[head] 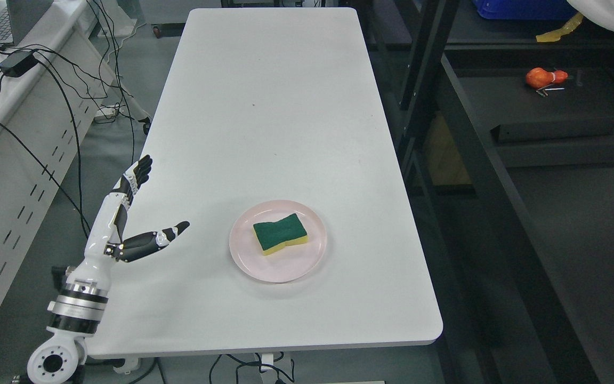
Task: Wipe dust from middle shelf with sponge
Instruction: 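Raise the left hand and open it toward the sponge on the pink plate, then lower the left hand onto the green-and-yellow sponge and close fingers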
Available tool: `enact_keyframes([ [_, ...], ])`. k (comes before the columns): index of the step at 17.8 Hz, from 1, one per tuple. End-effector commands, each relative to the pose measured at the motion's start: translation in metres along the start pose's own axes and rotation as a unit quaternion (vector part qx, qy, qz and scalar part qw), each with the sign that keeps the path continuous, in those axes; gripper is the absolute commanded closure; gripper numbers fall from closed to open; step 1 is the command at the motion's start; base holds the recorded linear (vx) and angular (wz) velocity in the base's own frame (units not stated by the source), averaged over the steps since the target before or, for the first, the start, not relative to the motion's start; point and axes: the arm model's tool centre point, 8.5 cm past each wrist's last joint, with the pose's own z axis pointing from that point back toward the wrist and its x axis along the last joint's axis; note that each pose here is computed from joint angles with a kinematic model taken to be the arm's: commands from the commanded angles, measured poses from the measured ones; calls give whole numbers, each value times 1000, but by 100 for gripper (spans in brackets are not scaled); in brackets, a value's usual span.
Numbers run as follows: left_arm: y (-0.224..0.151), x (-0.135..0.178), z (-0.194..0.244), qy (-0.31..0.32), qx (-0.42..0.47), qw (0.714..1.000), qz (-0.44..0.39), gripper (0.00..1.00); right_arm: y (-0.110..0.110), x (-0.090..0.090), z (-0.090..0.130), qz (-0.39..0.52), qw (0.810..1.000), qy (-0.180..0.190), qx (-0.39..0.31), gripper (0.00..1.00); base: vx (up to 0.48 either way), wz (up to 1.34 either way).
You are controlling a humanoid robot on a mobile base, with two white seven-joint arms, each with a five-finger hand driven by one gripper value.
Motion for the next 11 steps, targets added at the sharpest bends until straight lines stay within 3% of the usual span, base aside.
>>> enact_keyframes([
  [1, -7, 6, -49, -53, -189, 928, -316, 2, -10, 10, 0, -1, 1000, -12, -7, 0, 0, 0],
  [3, -14, -1, -59, -55, -282, 857, -427, 3, -10, 9, 0, -1, 1000, -11, -7, 0, 0, 0],
  [4, -20, 4, -68, -69, -301, 835, -455, 3, -10, 10, 0, 0, 1000, -12, -7, 0, 0, 0],
  [8, -69, 33, -98, -137, -378, 767, -499, 4, -10, 9, 0, -1, 1000, -11, -7, 0, 0, 0],
  [11, -87, 44, -106, -160, -397, 740, -518, 5, -10, 9, 0, -1, 1000, -11, -7, 0, 0, 0],
])
